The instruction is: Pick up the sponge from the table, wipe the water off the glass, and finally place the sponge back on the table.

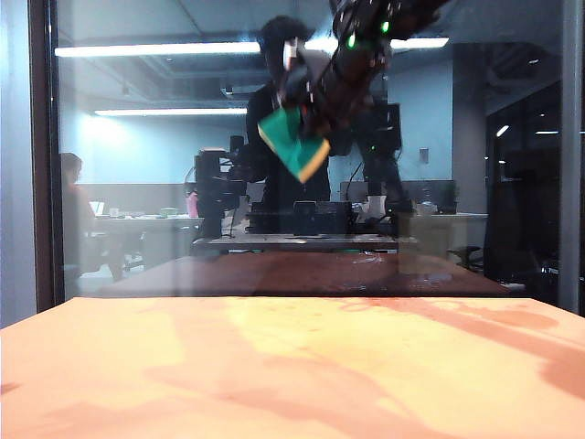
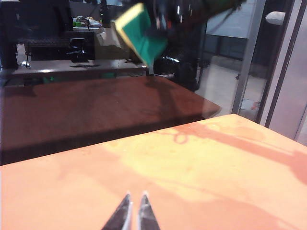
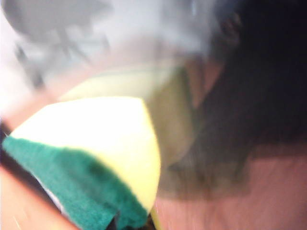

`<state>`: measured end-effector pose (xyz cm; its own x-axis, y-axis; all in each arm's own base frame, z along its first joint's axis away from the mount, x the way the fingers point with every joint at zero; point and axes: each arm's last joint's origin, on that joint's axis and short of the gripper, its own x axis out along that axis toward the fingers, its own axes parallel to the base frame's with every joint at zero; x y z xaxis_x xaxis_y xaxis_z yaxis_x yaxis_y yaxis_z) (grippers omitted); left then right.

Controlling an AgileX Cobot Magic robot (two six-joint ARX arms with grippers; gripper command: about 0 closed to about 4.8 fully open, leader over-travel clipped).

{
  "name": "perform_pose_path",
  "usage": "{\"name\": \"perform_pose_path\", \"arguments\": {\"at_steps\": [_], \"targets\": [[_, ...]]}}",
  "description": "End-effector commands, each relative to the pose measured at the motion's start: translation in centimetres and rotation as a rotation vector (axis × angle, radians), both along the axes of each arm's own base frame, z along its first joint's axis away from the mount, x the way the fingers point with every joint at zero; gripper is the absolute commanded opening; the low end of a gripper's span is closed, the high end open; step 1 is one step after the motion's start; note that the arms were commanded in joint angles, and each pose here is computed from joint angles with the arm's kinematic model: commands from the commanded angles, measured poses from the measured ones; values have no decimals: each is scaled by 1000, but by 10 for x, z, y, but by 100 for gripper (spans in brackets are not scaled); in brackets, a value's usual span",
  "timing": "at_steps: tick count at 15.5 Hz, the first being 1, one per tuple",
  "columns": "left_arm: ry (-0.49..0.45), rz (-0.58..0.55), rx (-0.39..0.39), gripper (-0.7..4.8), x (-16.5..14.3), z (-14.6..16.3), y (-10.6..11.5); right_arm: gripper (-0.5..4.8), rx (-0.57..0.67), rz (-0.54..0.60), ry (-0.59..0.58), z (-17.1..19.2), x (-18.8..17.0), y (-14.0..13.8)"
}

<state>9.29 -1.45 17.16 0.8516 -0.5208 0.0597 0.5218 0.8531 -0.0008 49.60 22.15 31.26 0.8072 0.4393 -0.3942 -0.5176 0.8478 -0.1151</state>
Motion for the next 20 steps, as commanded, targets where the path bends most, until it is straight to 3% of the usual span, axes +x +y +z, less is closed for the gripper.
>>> {"name": "perform_pose_path", "arguments": {"at_steps": [1,8,14,16,20], "targets": [[-16,3,3,25,0,2,0,-7,-33,-53,19,-8,3,-1],[-16,3,3,25,0,2,0,-7,59,-60,-186,54,-14,-10],[-16,3,3,25,0,2,0,-7,73,-169,-335,121,-38,-57],[-16,3,3,25,0,2,0,-7,63,-195,-322,122,-36,-70],[-16,3,3,25,0,2,0,-7,-14,-197,-168,96,-28,-78]]}}
